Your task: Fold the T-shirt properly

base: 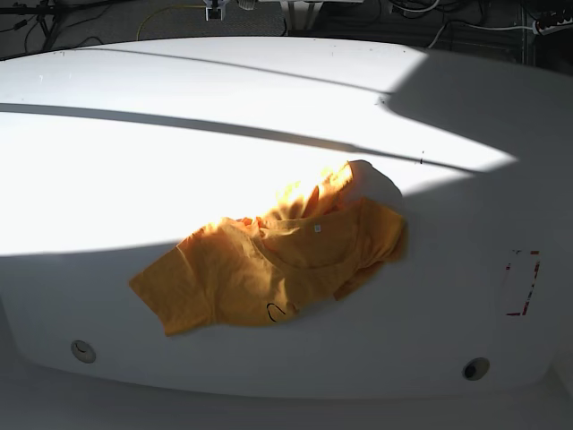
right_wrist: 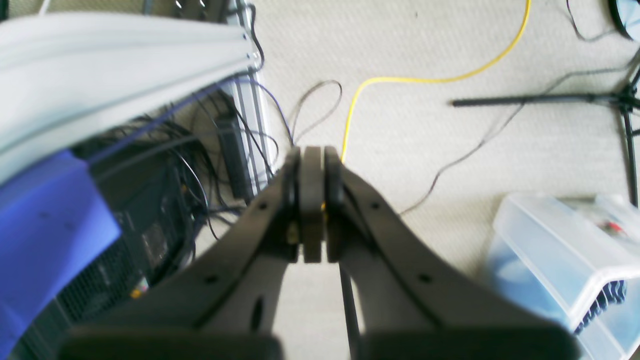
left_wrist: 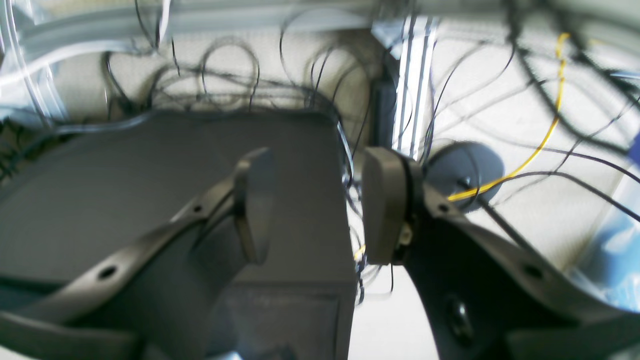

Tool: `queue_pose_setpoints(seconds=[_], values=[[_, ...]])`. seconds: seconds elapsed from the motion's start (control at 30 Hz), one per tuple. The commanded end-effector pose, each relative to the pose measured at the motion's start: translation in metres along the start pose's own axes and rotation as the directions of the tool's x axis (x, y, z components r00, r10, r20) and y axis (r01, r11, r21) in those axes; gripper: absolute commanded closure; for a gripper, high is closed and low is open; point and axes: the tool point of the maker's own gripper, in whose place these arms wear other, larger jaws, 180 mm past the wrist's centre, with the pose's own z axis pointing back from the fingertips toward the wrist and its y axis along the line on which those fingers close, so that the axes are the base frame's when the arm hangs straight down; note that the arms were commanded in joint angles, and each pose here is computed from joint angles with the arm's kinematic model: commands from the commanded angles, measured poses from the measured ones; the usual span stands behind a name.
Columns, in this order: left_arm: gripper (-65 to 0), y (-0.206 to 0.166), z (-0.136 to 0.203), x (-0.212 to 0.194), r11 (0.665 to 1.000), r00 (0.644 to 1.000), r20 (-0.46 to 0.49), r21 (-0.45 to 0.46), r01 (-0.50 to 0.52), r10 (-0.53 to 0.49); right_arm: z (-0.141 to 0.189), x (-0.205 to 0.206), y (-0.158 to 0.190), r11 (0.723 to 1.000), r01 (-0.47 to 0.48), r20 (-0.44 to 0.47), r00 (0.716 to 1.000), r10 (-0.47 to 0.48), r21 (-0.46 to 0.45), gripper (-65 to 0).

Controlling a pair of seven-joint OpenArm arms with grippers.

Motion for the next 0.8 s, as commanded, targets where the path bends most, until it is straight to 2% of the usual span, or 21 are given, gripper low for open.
queue_pose_setpoints(seconds=[0.0, 0.3, 0.53, 0.77], values=[[-25.4, 0.009, 0.015, -0.017, 1.0, 1.0, 0.005, 0.006, 0.017, -0.017, 0.016, -0.025, -0.002, 1.0, 0.002, -0.016, 1.0, -0.002, -0.001, -0.5], [-25.4, -0.001, 0.04, -0.014, 0.999, 0.995, 0.095, -0.018, 0.03, -0.028, 0.04, -0.032, 0.002, 1.0, 0.009, 0.008, 1.0, -0.009, 0.017, -0.5], [-25.4, 0.03, 0.064, -0.012, 0.999, 0.993, 0.114, 0.035, 0.03, -0.034, 0.066, -0.012, 0.004, 0.999, 0.013, 0.101, 0.995, -0.016, 0.033, -0.5], [-25.4, 0.045, 0.098, 0.001, 0.997, 0.98, 0.196, 0.071, 0.011, -0.025, 0.093, -0.001, -0.004, 0.999, -0.011, 0.117, 0.993, 0.007, 0.04, -0.5]])
